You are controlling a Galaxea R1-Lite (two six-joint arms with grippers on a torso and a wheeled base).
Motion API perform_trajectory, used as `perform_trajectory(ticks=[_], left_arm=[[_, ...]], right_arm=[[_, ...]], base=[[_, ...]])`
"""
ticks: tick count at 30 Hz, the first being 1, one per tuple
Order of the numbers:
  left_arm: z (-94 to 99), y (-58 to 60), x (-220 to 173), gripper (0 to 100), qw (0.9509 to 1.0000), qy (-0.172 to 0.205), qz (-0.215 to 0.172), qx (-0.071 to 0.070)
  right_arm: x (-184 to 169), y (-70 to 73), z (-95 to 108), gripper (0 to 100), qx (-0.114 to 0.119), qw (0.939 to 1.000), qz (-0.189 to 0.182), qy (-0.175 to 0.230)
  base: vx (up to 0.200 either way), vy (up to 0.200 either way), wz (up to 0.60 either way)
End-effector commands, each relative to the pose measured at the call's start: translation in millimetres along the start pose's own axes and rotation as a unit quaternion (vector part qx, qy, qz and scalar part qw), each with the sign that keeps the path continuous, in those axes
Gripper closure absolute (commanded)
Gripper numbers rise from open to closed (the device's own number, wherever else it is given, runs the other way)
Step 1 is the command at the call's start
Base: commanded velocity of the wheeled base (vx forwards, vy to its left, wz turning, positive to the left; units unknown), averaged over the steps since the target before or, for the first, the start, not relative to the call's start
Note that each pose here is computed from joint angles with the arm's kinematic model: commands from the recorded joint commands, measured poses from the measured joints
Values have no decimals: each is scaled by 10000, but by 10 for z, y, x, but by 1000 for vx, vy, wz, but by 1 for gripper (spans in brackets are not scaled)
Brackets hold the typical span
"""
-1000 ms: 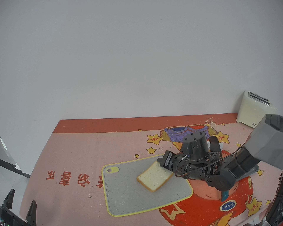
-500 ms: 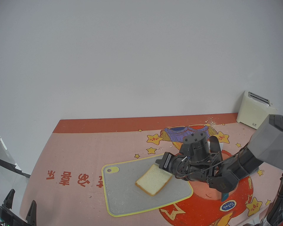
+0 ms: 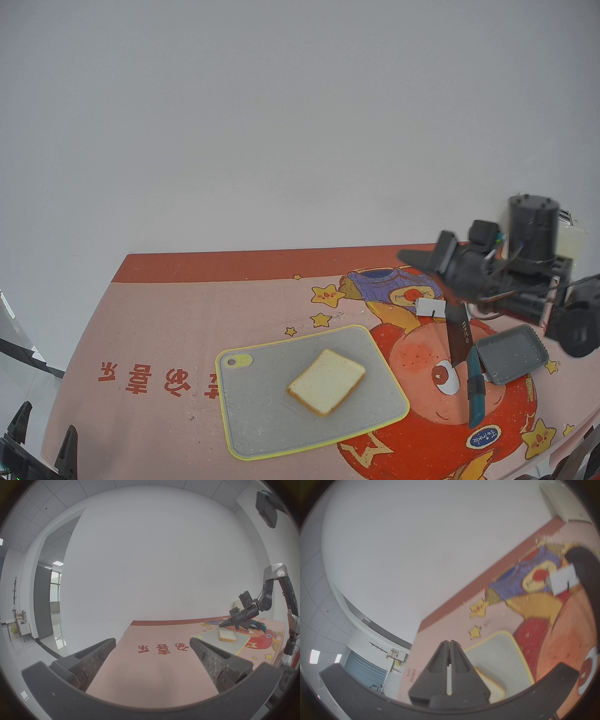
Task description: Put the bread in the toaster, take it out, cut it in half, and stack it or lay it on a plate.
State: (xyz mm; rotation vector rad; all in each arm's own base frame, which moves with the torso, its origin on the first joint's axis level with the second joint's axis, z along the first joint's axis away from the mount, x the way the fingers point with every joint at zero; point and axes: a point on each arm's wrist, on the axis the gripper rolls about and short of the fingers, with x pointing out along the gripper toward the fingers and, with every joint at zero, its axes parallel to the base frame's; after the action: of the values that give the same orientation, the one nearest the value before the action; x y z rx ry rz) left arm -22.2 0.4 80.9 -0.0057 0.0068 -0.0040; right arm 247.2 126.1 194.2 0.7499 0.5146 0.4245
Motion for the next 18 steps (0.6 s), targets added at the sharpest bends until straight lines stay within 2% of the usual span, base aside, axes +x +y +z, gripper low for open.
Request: perform_trajectory(ticks=[1,5,8,14,18], left_arm=[[-49,0,14,0,10000,96,5,6],[-49,0,14,0,10000,96,-2,6],[-49,0,14,0,10000,96,-2,6],[-49,0,14,0,10000,96,5,-1],[-49,0,14,0,10000,96,5,-1]], right_arm=[[-793,-47,252,100,-102,9988,145,-463],[-870,-37,194,100,-151,9988,188,-435],[-871,-97,61,100,-357,9990,69,-254],[-828,-167,-91,100,-583,9975,-343,-225],[-821,-187,-214,100,-1004,9937,-485,-74]], base=[[0,0,0],[0,0,0],[0,0,0],[-200,0,0],[-200,0,0]])
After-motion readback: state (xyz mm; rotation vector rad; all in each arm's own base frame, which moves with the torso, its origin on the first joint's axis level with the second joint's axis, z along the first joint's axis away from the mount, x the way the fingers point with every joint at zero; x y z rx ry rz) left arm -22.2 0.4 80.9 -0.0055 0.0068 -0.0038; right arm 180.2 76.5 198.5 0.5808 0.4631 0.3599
